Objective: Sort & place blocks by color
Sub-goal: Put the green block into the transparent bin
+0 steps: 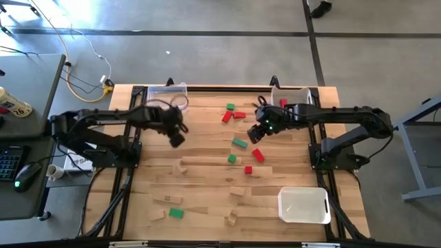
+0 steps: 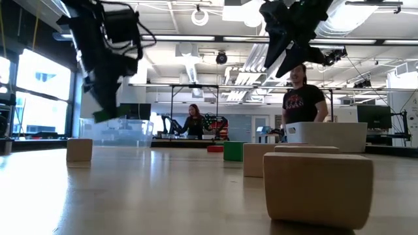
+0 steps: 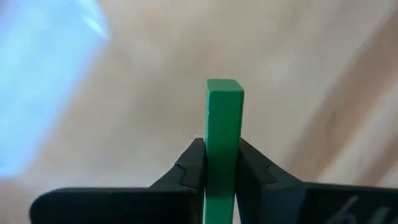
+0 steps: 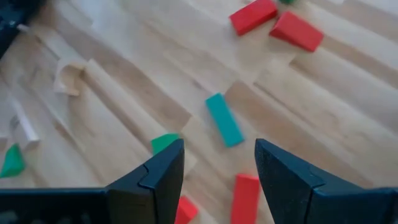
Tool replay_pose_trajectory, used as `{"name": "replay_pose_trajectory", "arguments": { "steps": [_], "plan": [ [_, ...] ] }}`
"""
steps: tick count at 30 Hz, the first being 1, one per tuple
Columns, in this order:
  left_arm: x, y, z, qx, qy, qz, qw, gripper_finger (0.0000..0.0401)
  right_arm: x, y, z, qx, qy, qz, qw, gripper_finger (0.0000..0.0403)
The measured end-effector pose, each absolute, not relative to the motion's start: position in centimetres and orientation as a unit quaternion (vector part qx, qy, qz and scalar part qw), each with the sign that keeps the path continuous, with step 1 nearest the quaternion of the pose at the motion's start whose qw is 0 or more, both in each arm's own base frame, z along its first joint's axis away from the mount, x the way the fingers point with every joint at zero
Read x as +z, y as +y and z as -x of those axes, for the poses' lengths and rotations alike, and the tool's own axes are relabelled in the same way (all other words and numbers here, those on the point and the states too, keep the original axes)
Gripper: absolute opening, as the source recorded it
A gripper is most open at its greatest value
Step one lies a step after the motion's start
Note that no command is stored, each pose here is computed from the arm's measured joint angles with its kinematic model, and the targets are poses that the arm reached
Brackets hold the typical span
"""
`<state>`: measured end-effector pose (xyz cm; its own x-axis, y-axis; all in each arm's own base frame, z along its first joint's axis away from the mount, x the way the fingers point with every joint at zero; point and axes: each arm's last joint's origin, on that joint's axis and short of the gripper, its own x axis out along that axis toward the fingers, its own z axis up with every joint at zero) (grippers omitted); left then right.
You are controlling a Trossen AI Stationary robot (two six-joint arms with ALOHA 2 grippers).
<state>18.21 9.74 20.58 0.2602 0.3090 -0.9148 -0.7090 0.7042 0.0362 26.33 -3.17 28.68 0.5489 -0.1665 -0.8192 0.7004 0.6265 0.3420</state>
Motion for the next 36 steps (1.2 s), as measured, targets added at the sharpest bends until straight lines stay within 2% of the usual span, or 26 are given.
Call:
{"name": "replay_pose_trajectory", "arguments": {
  "steps": [7,14,27,36],
  "plan": [
    [25.3,13.8,-17.3,0.427,0.422,0.143,0.787,0.0033,28.7,-2.1,-26.5,-0.25,0.398,-0.341,0.814,0.0183],
    [26.9,17.3,-15.4,0.488,0.37,0.134,0.779,0.0034,28.7,-1.4,-26.5,-0.24,0.401,-0.338,0.817,0.0183],
    [22.9,21.8,-13.9,0.533,0.406,0.229,0.706,0.0038,28.9,0.1,-26.8,-0.225,0.392,-0.351,0.82,0.0183],
    [20.5,22.8,-14.3,0.509,0.441,0.259,0.692,0.004,28.9,1.0,-26.8,-0.221,0.393,-0.363,0.816,0.0183]
  ]
}}
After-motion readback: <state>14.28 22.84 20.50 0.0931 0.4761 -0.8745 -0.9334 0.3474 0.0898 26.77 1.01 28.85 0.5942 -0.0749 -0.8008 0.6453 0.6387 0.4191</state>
